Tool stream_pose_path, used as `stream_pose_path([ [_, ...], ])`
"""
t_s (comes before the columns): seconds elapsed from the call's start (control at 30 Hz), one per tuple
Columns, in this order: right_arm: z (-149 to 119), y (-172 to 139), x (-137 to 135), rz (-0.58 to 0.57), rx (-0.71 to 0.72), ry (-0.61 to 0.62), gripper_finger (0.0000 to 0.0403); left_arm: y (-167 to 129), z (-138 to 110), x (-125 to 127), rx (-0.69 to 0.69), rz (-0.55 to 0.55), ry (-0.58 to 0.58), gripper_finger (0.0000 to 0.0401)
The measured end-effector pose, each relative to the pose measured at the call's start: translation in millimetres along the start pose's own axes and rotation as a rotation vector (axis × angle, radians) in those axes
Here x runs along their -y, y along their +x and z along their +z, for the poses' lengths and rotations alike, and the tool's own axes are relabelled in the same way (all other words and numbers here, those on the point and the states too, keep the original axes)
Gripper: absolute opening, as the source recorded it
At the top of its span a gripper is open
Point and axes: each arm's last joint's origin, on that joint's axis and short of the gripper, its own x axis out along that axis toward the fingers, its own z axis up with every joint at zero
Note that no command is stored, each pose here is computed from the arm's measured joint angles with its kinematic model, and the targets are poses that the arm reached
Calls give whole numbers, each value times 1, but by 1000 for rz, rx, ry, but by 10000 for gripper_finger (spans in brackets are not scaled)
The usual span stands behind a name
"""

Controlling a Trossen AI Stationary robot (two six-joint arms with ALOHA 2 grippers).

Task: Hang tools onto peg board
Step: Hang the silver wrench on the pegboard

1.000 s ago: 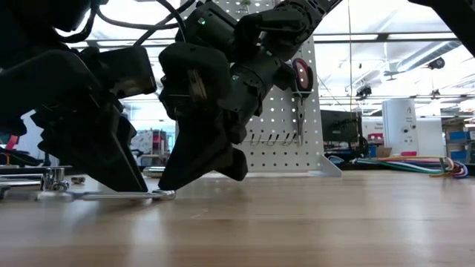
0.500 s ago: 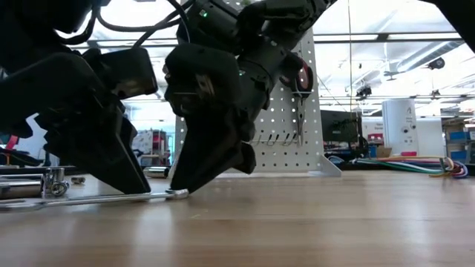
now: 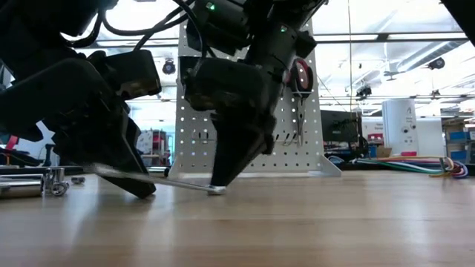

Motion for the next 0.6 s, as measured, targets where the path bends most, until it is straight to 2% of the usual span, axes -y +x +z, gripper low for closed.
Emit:
stream_pose_path([
  [0.13,-1,-1,-2,-13,1,-38,2,0,0,0,1,2,4,157],
  [0.2,-3,-5,-7,-62,15,-59,1,-1,1,0,4,0,7,157],
  [0.4,-19,-31,-27,-353,64,-145,1,-10,6,-1,14,-17,-5,157],
  [0.47,-26,-42,-36,-447,83,-183,1,-16,7,-4,25,8,3,157],
  [0.6,-36,-71,-58,-620,186,-249,1,-32,18,-7,124,30,16,157],
])
